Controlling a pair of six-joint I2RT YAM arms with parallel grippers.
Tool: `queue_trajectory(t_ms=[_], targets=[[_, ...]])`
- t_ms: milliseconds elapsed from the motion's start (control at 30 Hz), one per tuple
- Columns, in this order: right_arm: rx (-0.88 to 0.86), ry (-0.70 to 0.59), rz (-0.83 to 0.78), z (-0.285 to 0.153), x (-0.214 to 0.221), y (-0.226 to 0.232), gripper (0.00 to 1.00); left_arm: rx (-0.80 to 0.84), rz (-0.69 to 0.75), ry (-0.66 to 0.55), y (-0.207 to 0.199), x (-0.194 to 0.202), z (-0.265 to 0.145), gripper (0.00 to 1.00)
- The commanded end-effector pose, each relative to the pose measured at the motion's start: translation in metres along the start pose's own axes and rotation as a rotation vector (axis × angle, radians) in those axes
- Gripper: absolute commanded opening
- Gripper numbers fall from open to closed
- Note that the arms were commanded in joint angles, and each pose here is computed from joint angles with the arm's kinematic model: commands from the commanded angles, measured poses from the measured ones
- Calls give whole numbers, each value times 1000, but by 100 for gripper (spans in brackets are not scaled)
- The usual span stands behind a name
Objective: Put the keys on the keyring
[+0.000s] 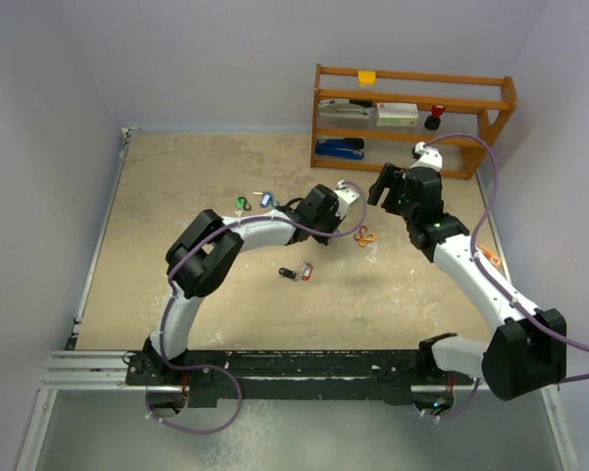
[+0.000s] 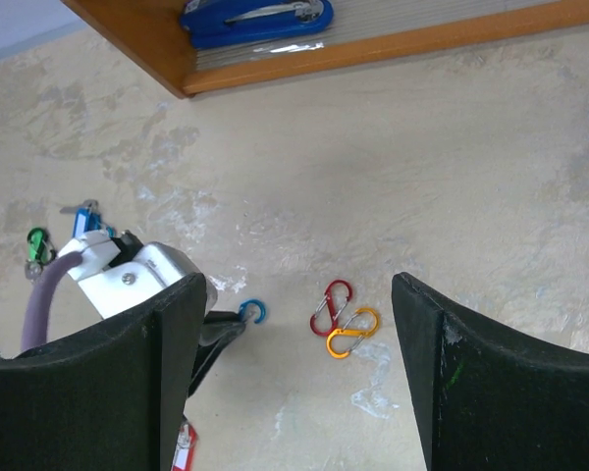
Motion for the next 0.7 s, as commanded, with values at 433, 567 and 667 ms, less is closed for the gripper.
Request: queue_trajectory(t_ms=[433, 567, 667], targets=[[-139, 231, -145, 41, 46, 20, 77, -431, -351, -214, 100, -26, -101, 0], [-205, 289, -195, 48, 63, 42, 77, -505, -421, -233, 117, -21, -123, 0], [-233, 351, -261, 50, 81, 61, 76, -541, -465, -236, 128, -14, -133, 0]])
Point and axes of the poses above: each gripper's point midway between its finger pads, its own z axis out along the fingers, its own y axis along the line the jaws close on, x = y × z, the point moved 4 cm from there along -z, back along the fingers, and after that the axes turned 3 degrees about z, right-handed, at the moved point
